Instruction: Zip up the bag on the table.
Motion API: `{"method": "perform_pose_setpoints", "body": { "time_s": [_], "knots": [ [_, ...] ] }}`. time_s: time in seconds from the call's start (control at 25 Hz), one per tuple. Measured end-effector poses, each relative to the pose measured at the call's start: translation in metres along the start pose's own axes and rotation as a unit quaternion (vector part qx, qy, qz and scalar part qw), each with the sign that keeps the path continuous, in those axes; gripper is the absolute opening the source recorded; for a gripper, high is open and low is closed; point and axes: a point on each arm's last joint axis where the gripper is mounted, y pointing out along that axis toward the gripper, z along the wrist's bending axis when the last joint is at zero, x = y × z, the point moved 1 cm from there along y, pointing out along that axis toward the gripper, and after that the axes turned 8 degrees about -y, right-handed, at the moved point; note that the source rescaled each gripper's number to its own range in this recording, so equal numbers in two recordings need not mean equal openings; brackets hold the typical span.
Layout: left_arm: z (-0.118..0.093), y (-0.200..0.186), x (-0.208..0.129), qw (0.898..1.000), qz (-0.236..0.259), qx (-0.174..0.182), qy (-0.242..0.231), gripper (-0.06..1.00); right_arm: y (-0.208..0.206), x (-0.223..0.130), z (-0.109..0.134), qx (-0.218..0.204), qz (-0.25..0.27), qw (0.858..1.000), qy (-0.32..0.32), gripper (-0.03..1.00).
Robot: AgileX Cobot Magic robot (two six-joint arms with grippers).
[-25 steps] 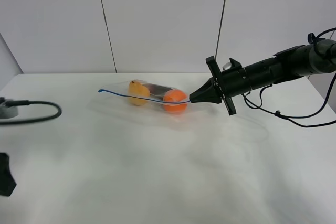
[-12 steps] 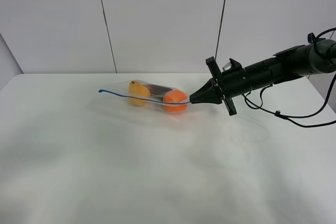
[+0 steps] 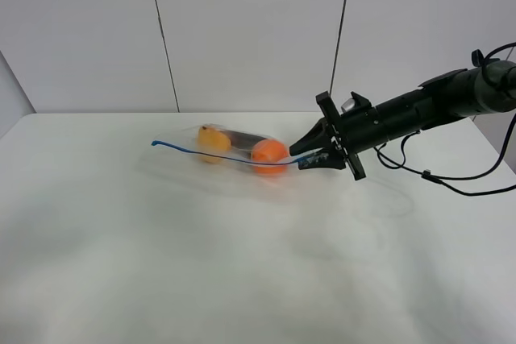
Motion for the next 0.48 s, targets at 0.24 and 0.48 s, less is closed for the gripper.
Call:
{"method": "perform_pose_setpoints", "body": {
  "time_s": [0.24,0.48],
  "knots": [
    [0.000,0.000,0.000,1.000,0.000,0.000,0.000,0.99,-0.011,0.002,0.007,-0.058,0.035,0.996,-0.055,0.94],
    [0.000,0.000,0.000,1.000,0.000,0.000,0.000,0.99,-0.061,0.016,0.016,-0.301,0.055,0.944,-0.124,0.97]
  ]
}}
